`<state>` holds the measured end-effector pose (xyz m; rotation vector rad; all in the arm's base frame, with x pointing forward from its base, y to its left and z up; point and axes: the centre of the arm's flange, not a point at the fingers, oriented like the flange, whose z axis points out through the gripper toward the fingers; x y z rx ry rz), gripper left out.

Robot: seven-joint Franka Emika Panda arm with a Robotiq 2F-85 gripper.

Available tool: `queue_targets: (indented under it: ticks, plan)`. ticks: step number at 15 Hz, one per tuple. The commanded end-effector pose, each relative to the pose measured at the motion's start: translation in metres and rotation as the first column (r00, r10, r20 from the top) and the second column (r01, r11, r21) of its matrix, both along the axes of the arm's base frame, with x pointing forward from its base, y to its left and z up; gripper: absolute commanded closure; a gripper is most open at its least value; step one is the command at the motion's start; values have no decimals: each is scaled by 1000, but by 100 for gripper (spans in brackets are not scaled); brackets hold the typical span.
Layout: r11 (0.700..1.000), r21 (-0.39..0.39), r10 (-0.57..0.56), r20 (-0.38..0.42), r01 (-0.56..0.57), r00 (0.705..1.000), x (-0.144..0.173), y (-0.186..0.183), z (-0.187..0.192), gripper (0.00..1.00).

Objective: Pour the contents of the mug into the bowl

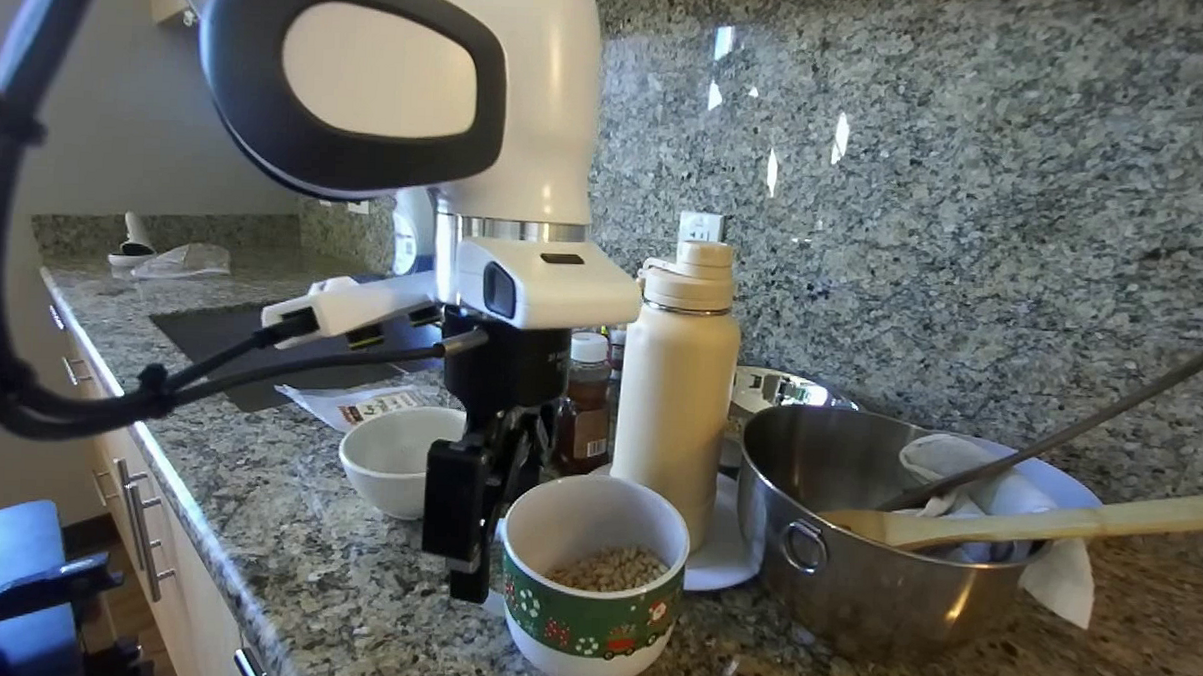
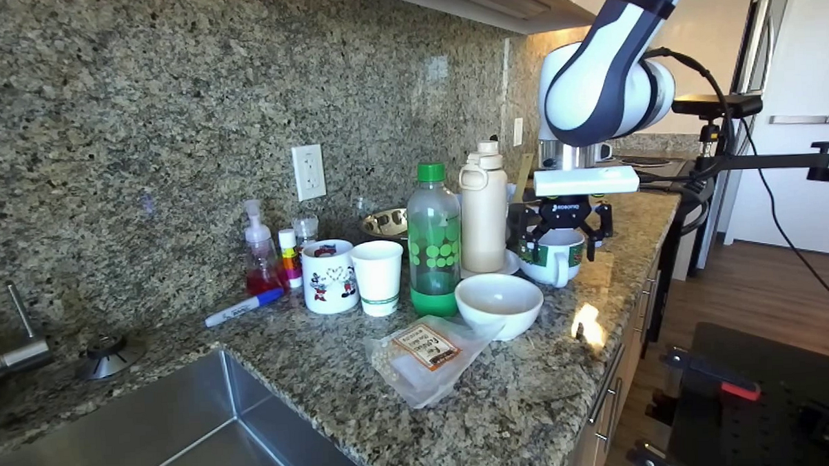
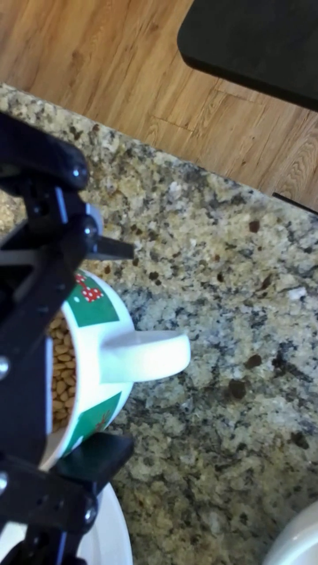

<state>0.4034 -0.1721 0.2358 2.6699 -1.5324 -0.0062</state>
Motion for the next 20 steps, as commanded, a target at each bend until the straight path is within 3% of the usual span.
queue_targets:
  ticks: [1,12,13,14,20]
  plan:
    - [1000,-12,26,-2,-26,1000,13,-7,-11,0]
    - [996,-36,77,-21,-78,997,20,-6,-22,0]
    - [996,-39,81,-23,-82,996,20,-6,-23,25]
    - [995,-41,86,-23,-87,996,20,-5,-22,26]
    - [994,-49,98,-26,-99,995,16,0,-20,73]
